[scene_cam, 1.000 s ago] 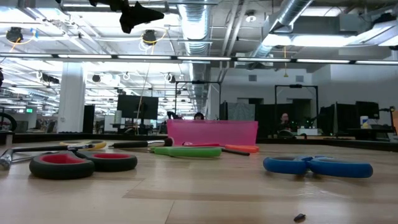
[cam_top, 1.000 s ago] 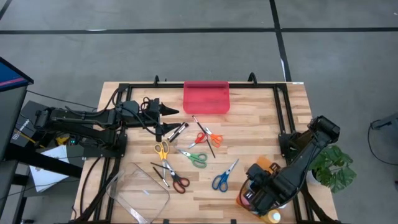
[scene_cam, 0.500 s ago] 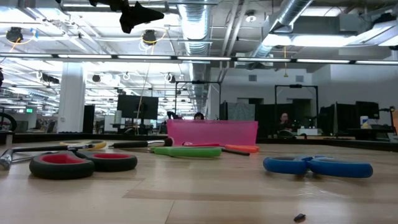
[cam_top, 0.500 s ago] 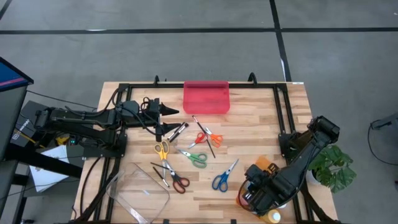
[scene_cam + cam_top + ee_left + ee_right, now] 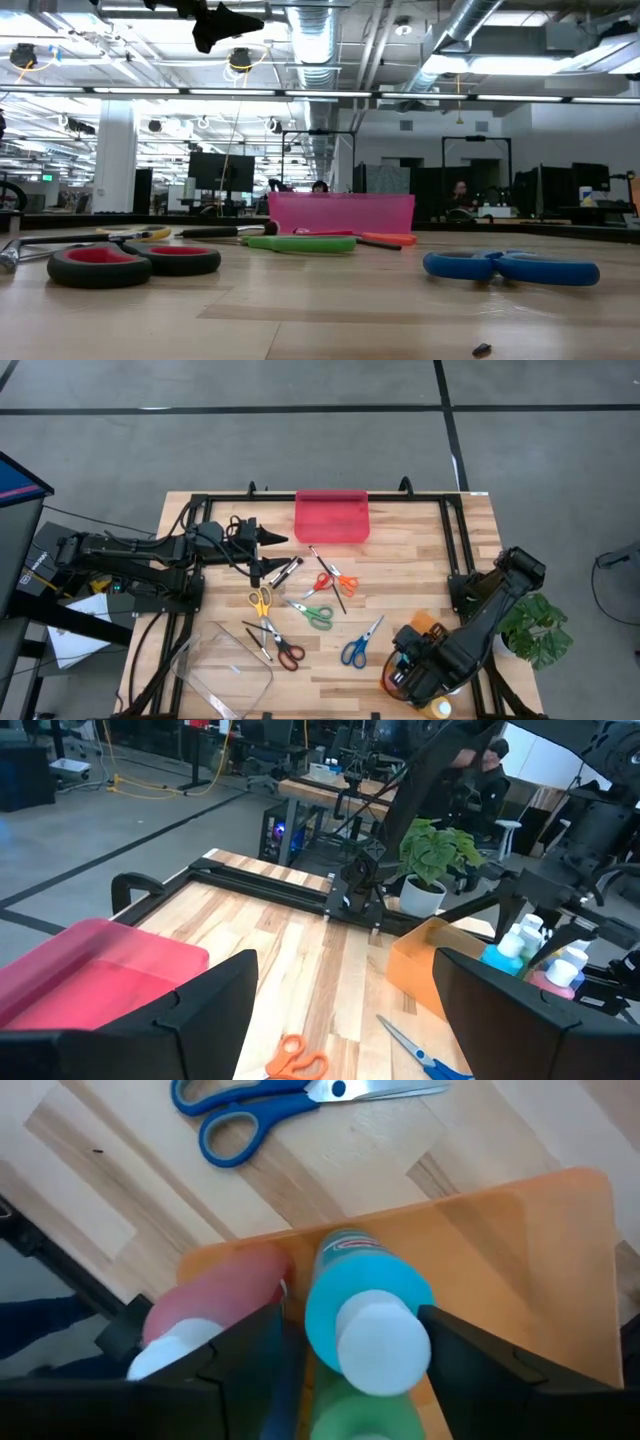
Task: Pick & Place Paint Supplies
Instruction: Put the light blue paint bottle into the orange bin, then put the silver brush into the red bin
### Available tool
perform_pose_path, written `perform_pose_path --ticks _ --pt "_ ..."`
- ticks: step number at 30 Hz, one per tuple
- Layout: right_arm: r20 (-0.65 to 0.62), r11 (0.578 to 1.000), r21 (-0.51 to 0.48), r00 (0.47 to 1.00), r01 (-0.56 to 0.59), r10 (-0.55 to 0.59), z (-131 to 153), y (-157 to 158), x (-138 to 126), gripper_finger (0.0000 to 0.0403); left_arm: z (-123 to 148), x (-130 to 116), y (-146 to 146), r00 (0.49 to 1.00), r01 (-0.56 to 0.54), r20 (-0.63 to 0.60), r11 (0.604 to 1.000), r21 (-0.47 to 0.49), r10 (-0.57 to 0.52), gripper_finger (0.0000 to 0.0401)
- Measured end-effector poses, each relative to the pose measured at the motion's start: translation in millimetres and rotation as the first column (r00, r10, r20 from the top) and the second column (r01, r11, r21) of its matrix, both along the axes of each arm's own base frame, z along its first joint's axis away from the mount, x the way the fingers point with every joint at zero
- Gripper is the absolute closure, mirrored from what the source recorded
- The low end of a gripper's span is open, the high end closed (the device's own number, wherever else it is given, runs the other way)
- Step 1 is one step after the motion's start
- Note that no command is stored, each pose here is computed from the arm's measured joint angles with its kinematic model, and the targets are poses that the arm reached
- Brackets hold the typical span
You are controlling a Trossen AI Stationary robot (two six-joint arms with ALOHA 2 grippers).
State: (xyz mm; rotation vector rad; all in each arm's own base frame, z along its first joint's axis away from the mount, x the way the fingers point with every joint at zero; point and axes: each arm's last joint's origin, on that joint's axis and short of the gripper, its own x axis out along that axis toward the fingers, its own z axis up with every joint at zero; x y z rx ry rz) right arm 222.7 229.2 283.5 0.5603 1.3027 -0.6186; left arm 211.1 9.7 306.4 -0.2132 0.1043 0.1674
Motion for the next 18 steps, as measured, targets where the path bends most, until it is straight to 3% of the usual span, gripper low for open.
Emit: perform_pose_path --ticks 6,10,14,18 --pt "0.065 0.996 -0.064 0.996 -0.059 0.064 31.6 -4.0 -0.1 0.0176 17.4 -8.7 -0.3 0.99 0.003 0.142 0.999 -0.047 0.004 0.0106" --pt "0.132 0.99 -0.106 0.985 -0.093 0.107 61.3 -15.3 -3.3 0.0177 30.5 -25.8 -1.7 0.974 0.043 0.224 0.996 -0.073 -0.026 0.0134" --pt "0.242 0.982 -0.136 0.957 -0.132 0.163 91.4 -33.0 -11.4 0.0178 45.2 -49.8 -2.1 0.948 0.071 0.318 0.992 -0.105 -0.034 0.0199" --pt "0.375 0.963 -0.231 0.9 -0.14 0.22 116.3 -52.9 -24.3 0.0178 55.2 -76.5 -3.7 0.923 0.1 0.379 0.991 -0.093 -0.058 0.0291"
